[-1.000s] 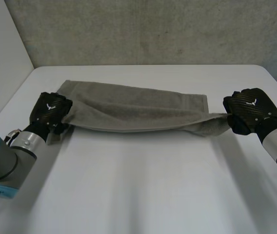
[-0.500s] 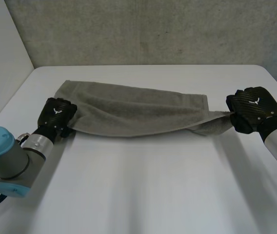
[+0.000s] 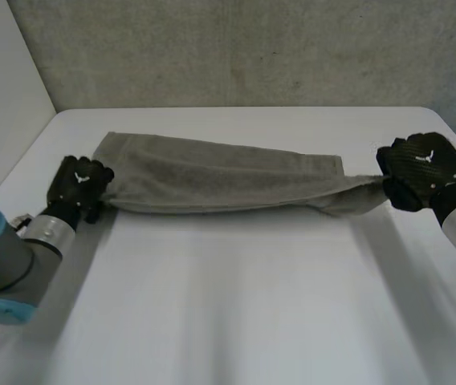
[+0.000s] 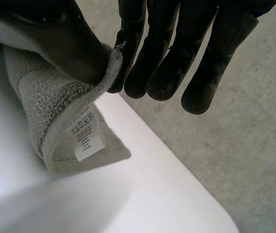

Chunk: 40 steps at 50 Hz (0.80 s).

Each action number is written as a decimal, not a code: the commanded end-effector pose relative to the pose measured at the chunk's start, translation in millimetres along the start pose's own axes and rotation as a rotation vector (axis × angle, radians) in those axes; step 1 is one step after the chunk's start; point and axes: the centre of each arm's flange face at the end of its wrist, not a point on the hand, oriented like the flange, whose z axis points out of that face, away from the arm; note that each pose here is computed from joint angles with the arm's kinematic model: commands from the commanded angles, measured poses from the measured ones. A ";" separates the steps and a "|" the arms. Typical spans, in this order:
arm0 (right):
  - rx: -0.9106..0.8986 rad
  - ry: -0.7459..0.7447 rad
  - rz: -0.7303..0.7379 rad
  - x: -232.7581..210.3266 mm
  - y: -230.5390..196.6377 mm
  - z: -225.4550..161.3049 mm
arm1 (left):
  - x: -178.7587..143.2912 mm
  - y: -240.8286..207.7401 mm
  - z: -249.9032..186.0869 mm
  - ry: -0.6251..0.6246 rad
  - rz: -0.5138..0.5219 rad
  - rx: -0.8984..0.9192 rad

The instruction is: Fold the towel.

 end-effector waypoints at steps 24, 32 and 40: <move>-0.294 -0.219 -0.177 32.3 -76.4 -75.6 | -61.3 -104.3 -117.0 0.096 0.032 0.058; -0.311 -0.242 -0.166 39.4 -54.0 -49.8 | -68.0 -86.1 -90.7 0.116 0.022 0.055; -0.330 -0.268 -0.127 33.6 -24.7 13.3 | -43.3 -56.4 -21.9 0.234 0.080 0.110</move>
